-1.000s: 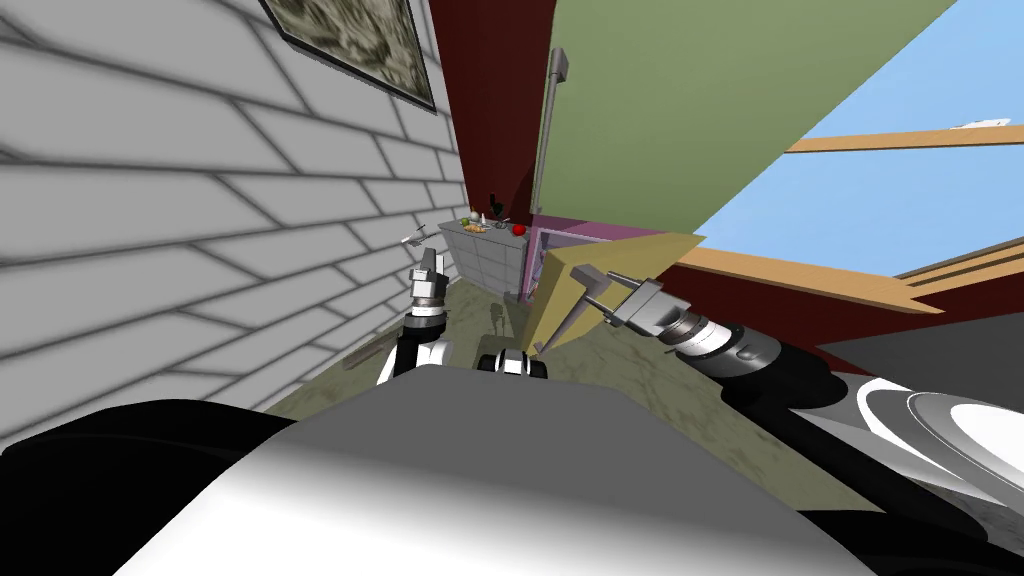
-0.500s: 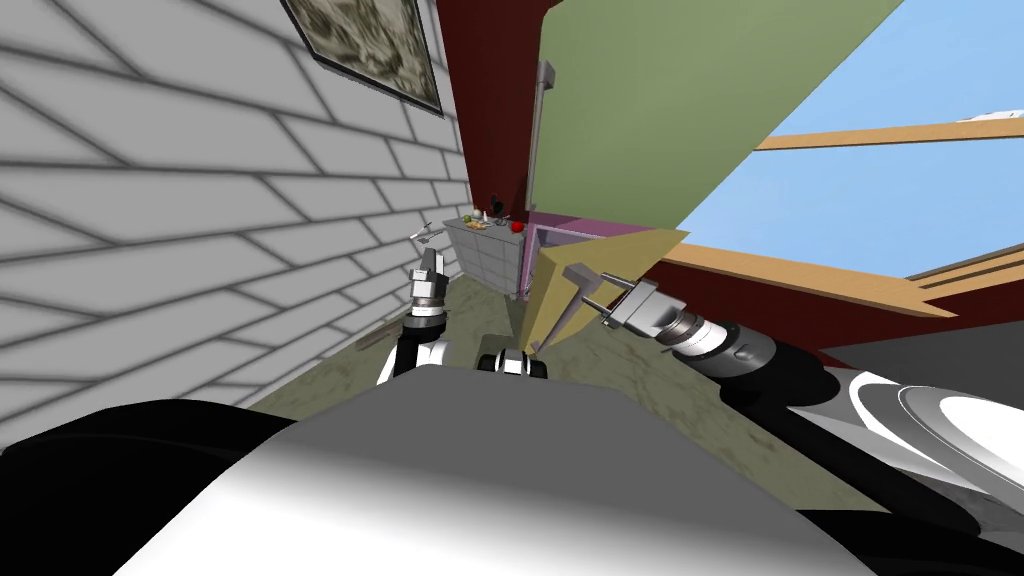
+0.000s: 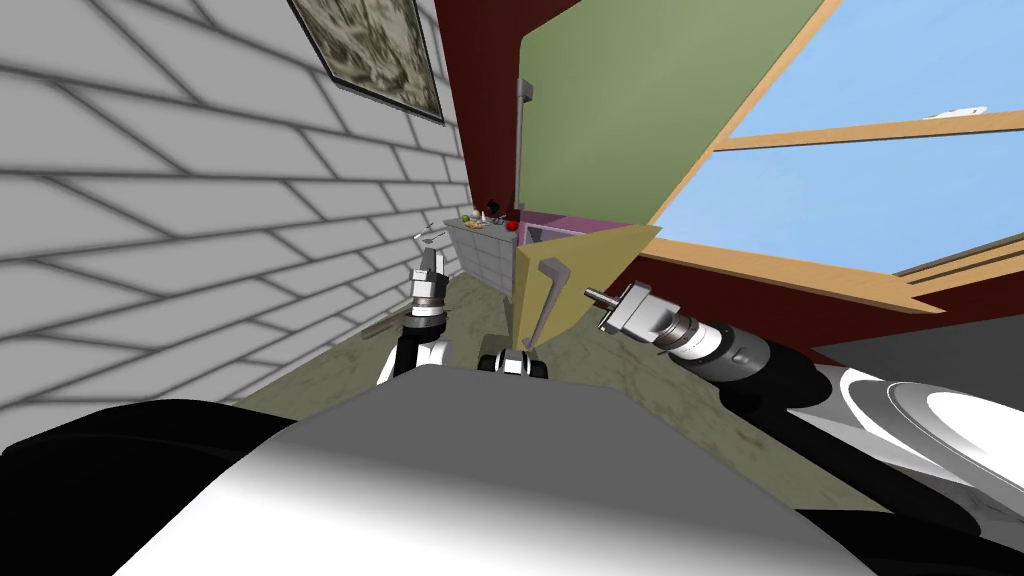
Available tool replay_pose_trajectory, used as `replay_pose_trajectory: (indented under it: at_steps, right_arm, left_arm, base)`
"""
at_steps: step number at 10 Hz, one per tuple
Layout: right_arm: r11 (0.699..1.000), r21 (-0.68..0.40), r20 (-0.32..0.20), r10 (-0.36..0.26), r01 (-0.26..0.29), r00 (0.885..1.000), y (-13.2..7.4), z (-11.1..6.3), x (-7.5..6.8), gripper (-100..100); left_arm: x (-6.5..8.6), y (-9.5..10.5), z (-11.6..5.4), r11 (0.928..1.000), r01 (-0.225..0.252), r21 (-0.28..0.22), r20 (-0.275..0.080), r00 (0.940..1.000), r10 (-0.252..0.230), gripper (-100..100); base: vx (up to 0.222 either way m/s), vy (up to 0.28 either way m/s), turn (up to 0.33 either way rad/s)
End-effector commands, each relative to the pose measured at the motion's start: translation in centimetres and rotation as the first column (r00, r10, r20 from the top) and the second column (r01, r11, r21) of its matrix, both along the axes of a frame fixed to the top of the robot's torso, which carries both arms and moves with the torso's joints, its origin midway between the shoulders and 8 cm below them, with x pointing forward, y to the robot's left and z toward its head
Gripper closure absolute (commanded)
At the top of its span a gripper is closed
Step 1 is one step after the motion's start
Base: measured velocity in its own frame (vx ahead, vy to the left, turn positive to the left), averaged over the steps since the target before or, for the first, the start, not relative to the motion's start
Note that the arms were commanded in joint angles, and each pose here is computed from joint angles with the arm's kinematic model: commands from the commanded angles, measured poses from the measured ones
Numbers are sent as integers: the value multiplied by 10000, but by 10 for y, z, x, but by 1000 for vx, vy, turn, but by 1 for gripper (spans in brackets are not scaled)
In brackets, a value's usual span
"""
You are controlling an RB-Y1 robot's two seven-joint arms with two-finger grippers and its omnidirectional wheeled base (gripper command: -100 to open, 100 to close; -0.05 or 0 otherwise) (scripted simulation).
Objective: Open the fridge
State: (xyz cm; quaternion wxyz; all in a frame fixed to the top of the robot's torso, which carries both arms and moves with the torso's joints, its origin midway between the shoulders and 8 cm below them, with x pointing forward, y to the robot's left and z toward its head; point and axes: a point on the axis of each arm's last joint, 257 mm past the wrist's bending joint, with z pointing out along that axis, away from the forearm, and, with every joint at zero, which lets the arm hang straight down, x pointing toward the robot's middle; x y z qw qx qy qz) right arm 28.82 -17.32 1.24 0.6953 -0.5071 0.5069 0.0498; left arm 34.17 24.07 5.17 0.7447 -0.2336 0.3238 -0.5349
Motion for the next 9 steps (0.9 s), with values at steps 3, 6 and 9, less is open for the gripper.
replay_pose_trajectory:
  at_steps: [3,6,9]
  right_arm:
    - [9998,14,-20,195,-195,9998,0,14,2,-100]
    - [9996,44,-21,275,-275,9996,-1,30,6,-100]
    - [9993,85,-12,377,-377,9993,0,47,9,-100]
  left_arm:
    - [0,0,0,10000,0,-4,-1,10000,0,0]
    - [0,0,0,10000,0,-4,-1,10000,0,0]
    - [0,0,0,10000,0,-4,-1,10000,0,0]
  base:
    - [-28,-31,-23]
    - [-2,13,-30]
    - [-3,1,-29]
